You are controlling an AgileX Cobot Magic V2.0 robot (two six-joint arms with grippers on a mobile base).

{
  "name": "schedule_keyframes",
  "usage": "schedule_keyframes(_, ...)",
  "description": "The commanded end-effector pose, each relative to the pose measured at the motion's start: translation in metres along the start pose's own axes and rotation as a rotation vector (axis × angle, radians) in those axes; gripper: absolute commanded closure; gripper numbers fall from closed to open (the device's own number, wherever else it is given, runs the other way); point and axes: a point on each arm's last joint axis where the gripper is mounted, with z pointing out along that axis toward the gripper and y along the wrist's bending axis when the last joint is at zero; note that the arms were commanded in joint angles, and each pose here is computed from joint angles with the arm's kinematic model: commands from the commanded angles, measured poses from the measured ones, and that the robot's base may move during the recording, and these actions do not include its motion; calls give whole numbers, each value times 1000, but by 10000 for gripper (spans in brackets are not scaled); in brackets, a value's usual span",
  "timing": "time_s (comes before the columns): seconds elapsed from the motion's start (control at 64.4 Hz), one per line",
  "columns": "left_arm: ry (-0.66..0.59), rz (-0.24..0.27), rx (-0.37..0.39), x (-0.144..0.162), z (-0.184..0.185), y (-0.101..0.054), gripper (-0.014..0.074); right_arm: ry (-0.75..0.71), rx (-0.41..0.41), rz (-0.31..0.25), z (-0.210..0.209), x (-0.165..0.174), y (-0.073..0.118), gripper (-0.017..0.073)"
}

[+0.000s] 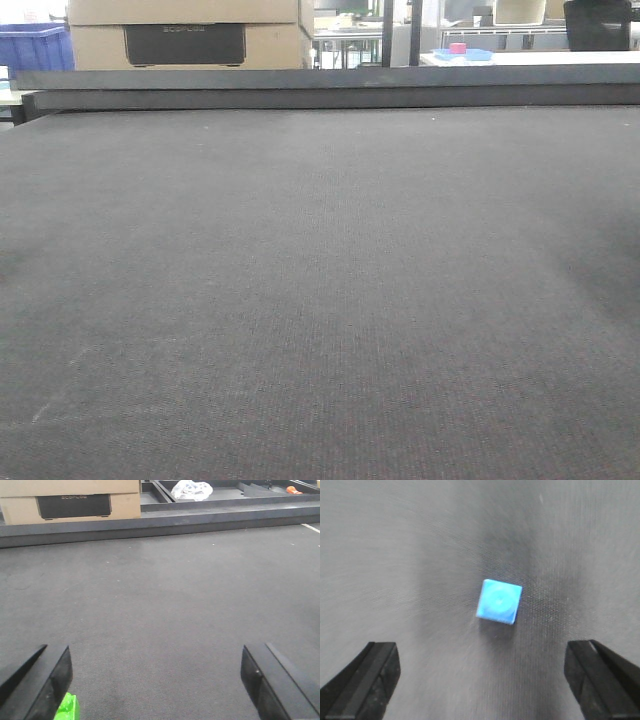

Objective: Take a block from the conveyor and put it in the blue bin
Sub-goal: 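Close right gripper on blue cube and left gripper on green block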

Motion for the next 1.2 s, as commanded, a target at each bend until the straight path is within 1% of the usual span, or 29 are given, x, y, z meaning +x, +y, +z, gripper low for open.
schedule_keyframes(0.0,-16,-4,5,-3,0,0,4,17,20,20,22,-11,-3,-9)
schedule_keyframes(0.109,-16,-4,5,-3,0,0,4,58,26,24,45,-16,-5,-9)
schedule_keyframes(0.249,-7,-4,5,-2,0,0,4,88,33,50,71,-21,-6,-9)
schedule_keyframes(0.435,11,-4,7,0,0,-1,4,119,43,49,91,-23,-8,-9)
schedule_keyframes(0.513,16,-4,7,0,0,-1,4,127,46,52,95,-23,-9,15)
schedule_keyframes(0.559,16,-4,7,0,0,-1,4,131,50,58,97,-23,-10,54)
schedule_keyframes(0.668,16,-4,7,0,0,-1,4,137,52,70,96,-22,-11,191)
schedule_keyframes(0.746,16,-4,7,0,0,-1,4,145,54,70,96,-22,-12,309)
schedule_keyframes(0.901,23,-4,8,1,-1,-1,4,182,58,71,95,-18,-12,589)
schedule_keyframes(0.979,43,-4,9,2,0,-1,4,175,57,70,91,-18,-12,719)
schedule_keyframes(1.025,64,-7,10,3,2,-1,4,159,55,69,86,-18,-11,720)
schedule_keyframes(1.087,123,-55,3,3,8,0,4,131,51,68,77,-19,-10,716)
schedule_keyframes(1.149,191,-62,-6,3,14,1,4,99,46,64,67,-19,-9,716)
schedule_keyframes(1.181,232,-57,-10,2,20,2,4,75,43,63,59,-19,-9,716)
